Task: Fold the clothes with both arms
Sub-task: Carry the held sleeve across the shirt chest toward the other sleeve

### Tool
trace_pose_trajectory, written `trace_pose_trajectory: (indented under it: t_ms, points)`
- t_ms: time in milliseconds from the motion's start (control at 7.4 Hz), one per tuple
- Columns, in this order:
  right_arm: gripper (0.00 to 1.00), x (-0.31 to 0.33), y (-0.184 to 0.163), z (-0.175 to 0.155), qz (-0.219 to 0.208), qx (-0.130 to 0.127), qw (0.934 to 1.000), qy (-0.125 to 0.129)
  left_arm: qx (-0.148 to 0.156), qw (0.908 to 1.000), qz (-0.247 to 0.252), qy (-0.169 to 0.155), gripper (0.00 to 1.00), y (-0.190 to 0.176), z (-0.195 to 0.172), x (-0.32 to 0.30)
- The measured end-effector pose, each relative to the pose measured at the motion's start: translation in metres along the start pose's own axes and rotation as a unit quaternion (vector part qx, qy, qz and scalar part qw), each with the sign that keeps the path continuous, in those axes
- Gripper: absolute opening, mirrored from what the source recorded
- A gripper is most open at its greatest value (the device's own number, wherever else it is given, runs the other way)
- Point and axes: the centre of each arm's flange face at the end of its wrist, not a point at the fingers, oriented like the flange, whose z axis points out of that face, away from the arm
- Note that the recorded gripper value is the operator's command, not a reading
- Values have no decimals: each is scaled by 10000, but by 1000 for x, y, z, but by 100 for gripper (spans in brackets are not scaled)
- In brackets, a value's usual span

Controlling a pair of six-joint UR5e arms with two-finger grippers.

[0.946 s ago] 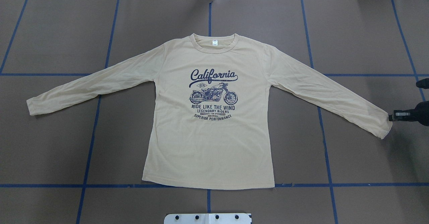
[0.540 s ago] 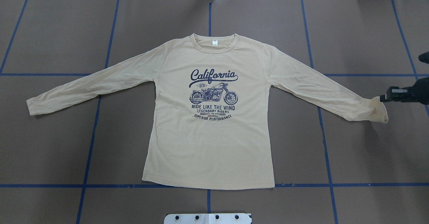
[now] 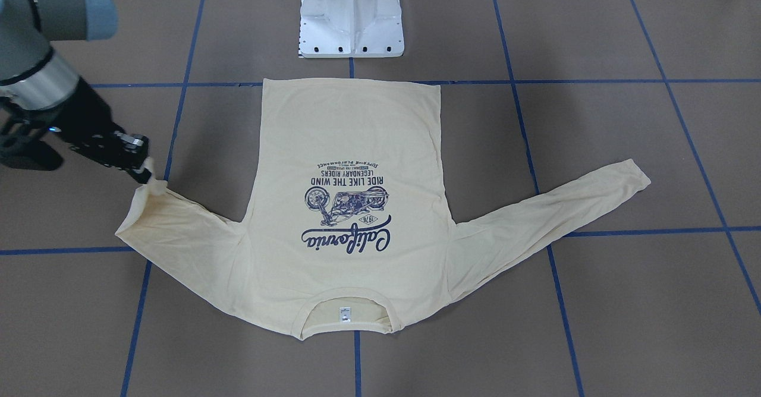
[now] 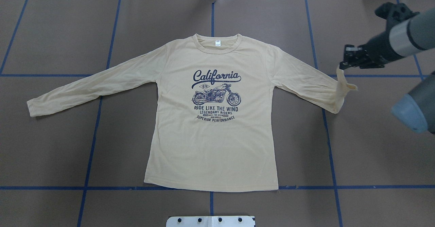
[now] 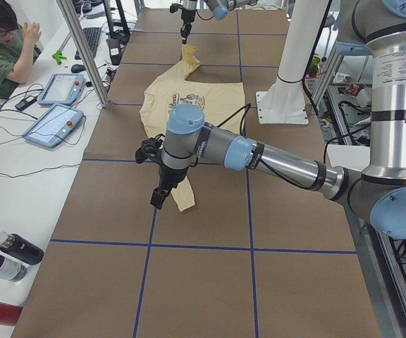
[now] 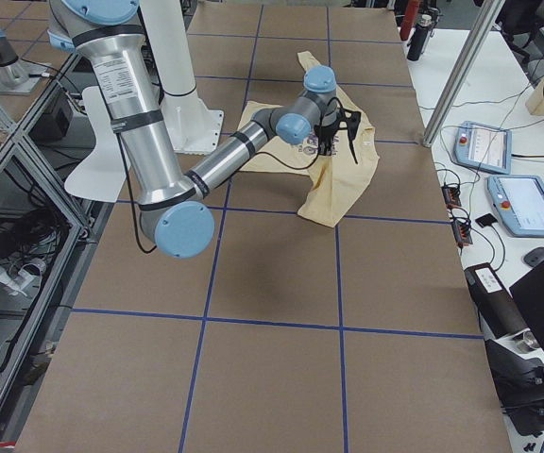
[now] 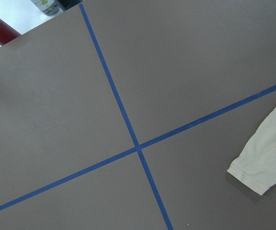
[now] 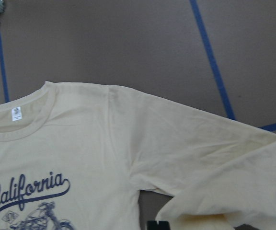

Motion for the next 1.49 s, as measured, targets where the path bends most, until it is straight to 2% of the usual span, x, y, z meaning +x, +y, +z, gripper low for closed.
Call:
trace_pose_trajectory:
  t_ms: [270,540,811,1081,1216,1351,1486]
  points:
    - [0,-119,21,-11,209,240,9994,-136,1,10000,0,5,100,0,0,0]
    - [0,-214,25,-16,182,342,9989,-262,-2,10000,-2,6,100,0,0,0]
    - [0,-316,39,9,394,368,9985,-92,-4,10000,-4,6,100,0,0,0]
    - [0,-392,78,57,359,675,9970,156,-5,10000,-4,6,100,0,0,0]
    - [32,-414,92,81,332,828,9959,134,-4,10000,-3,6,100,0,0,0]
    - [99,-433,99,95,376,935,9949,92,-3,10000,-3,6,100,0,0,0]
    - [100,-449,103,97,446,986,9941,42,-5,10000,-4,6,100,0,0,0]
